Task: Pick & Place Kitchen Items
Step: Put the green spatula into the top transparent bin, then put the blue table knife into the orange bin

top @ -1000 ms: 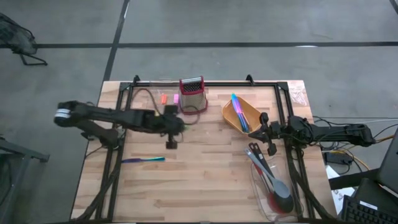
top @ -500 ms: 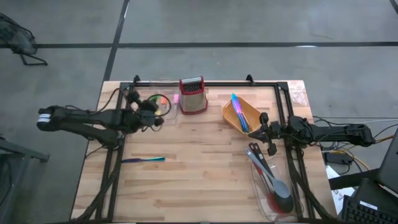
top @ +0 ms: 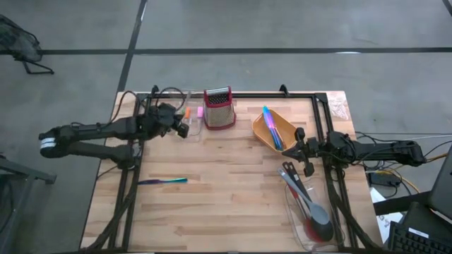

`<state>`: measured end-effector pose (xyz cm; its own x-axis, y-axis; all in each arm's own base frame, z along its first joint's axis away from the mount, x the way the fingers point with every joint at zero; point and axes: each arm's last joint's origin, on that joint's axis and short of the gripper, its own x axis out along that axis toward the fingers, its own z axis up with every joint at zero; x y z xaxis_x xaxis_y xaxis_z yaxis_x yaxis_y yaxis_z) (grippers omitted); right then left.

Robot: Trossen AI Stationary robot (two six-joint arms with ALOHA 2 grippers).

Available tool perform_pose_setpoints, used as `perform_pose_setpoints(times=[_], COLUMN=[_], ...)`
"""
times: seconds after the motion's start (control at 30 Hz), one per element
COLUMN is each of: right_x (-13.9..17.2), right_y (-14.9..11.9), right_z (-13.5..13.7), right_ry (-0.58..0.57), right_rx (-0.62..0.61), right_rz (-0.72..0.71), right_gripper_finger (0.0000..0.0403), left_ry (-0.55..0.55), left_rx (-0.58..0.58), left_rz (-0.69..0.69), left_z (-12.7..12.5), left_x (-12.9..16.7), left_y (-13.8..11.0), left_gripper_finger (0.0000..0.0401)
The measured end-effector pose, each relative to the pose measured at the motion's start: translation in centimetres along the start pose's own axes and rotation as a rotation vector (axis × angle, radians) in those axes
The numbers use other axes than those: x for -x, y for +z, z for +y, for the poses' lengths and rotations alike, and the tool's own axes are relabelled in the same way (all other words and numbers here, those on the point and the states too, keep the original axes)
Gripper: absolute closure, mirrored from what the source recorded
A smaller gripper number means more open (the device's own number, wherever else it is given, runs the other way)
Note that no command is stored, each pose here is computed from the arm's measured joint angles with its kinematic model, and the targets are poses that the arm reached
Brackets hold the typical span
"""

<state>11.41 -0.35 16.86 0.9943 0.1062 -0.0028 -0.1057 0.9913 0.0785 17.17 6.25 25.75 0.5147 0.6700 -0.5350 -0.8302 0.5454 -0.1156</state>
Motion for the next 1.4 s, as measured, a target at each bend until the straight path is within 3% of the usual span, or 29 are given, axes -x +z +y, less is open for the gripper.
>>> perform_pose_setpoints(times=[0.17,0.33,0.6,0.97,1.07,1.27,1.4], right_x=[0.0,0.0,0.0,0.0,0.0,0.0,0.0], right_y=[0.0,0.0,0.0,0.0,0.0,0.0,0.0], right_z=[0.0,0.0,0.0,0.0,0.0,0.0,0.0], right_ry=[0.0,0.0,0.0,0.0,0.0,0.0,0.0], right_rx=[0.0,0.0,0.0,0.0,0.0,0.0,0.0], right_rz=[0.0,0.0,0.0,0.0,0.0,0.0,0.0], right_gripper_finger=[0.0394,0.0394,0.0394,0.0394,0.0394,0.0394,0.0394], left_ry=[-0.044,-0.017,0.0,-0.022,-0.113,-0.502,-0.6], left_rx=[0.054,0.094,0.138,0.105,0.043,-0.132,-0.229], left_rz=[0.083,0.162,0.187,0.195,0.218,0.278,0.303], left_z=[1.0,2.3,2.7,2.6,2.2,-0.6,-2.6], left_x=[-1.2,-2.4,-2.7,-2.6,-2.3,-0.2,1.4], left_y=[0.0,-1.3,-1.9,-1.8,-1.4,-1.2,-2.7], left_gripper_finger=[0.0389,0.0388,0.038,0.0274,0.0249,0.0242,0.0252])
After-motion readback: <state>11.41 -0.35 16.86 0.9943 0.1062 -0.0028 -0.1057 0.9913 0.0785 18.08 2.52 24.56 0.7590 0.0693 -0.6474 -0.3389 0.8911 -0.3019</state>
